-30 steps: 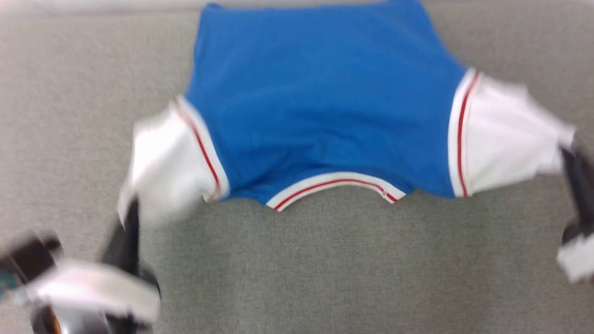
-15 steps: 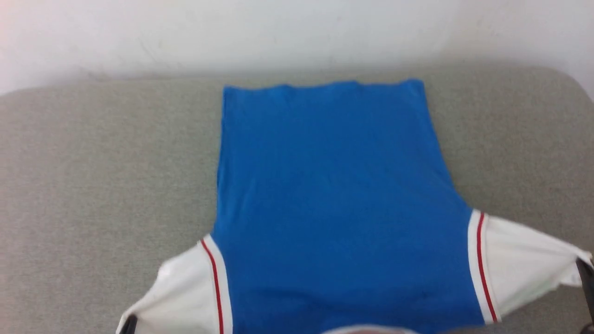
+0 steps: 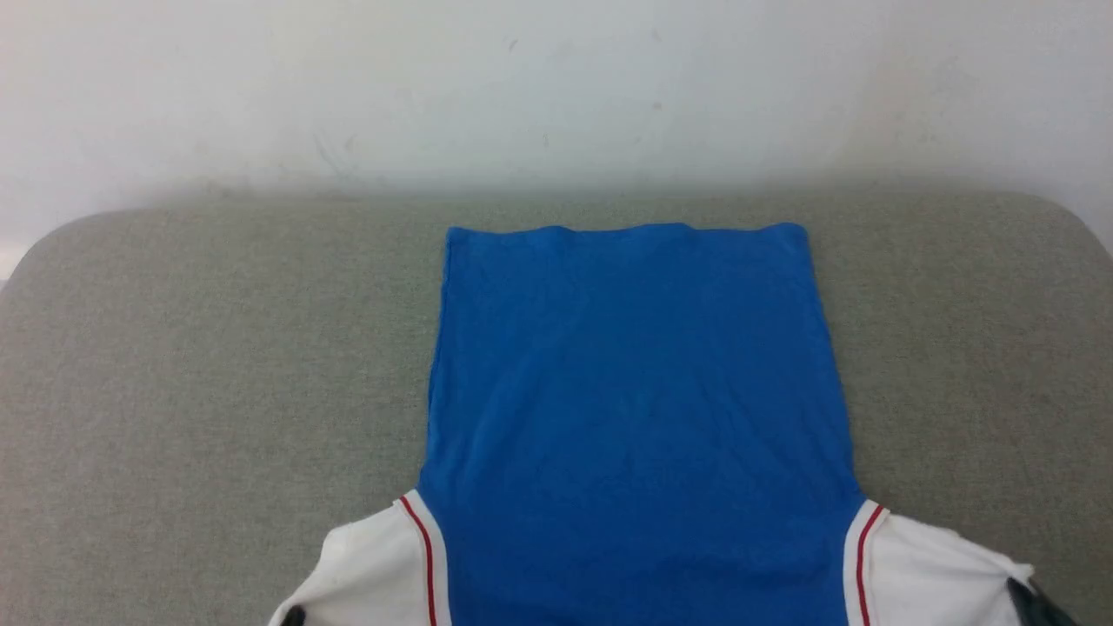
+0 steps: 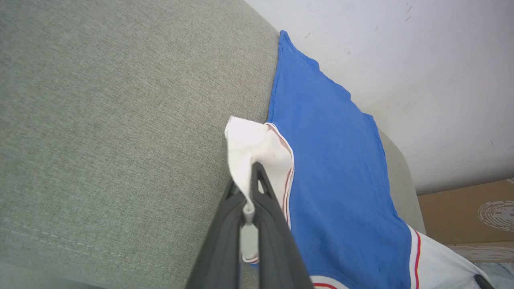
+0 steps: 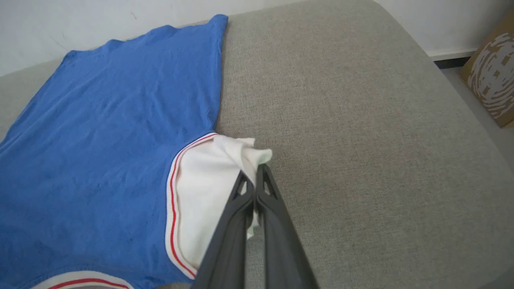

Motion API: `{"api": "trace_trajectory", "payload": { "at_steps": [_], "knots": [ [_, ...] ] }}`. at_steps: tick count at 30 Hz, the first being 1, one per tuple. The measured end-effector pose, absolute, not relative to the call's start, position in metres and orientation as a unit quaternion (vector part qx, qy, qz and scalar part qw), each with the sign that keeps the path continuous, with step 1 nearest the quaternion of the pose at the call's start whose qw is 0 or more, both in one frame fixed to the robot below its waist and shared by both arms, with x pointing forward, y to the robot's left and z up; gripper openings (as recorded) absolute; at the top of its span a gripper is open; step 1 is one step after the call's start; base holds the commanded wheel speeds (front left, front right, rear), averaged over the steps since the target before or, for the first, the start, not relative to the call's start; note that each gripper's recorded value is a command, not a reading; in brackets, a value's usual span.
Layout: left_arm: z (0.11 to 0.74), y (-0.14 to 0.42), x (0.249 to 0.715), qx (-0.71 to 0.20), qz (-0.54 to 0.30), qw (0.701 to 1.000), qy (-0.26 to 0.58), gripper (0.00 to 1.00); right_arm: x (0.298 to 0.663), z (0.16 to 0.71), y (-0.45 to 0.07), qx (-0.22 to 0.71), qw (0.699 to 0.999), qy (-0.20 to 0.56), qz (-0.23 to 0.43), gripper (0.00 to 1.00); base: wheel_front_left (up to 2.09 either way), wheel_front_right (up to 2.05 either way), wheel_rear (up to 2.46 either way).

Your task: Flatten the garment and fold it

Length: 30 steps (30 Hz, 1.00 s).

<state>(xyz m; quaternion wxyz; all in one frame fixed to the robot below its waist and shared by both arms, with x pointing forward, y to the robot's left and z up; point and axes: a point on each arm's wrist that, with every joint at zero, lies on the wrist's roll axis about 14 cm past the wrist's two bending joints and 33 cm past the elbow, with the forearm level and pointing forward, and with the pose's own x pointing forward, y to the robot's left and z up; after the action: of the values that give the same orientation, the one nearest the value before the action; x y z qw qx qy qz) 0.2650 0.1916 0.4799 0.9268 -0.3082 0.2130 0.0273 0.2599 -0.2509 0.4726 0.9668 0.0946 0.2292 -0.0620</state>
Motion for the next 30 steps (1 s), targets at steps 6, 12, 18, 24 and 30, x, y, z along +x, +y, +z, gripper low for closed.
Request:
{"api": "trace_trajectory", "payload": {
  "at_steps": [6,12,18,24,30],
  "knots": [
    [0.478,0.174,0.286,-0.297,0.003,0.930,0.216,0.00,0.263,0.424,-0.238,0.074,0.951,0.298,-0.034,0.38,0.00,0.00,0.00],
    [0.475,0.164,0.299,-0.293,-0.006,0.930,0.221,0.00,0.258,0.373,-0.240,0.043,0.928,0.370,-0.025,1.00,0.00,0.00,0.00],
    [0.474,0.167,0.304,-0.287,0.003,0.932,0.219,0.00,0.293,0.400,-0.242,0.070,0.950,0.302,-0.029,1.00,0.00,0.00,0.00],
    [0.479,0.171,0.307,-0.284,0.018,0.936,0.206,0.00,0.366,0.552,-0.232,0.057,0.995,0.082,0.022,1.00,0.00,0.00,0.00],
    [0.477,0.170,0.311,-0.281,0.022,0.937,0.204,0.00,0.419,0.646,-0.214,-0.016,0.996,-0.001,0.086,1.00,0.00,0.00,0.00]
  ]
}}
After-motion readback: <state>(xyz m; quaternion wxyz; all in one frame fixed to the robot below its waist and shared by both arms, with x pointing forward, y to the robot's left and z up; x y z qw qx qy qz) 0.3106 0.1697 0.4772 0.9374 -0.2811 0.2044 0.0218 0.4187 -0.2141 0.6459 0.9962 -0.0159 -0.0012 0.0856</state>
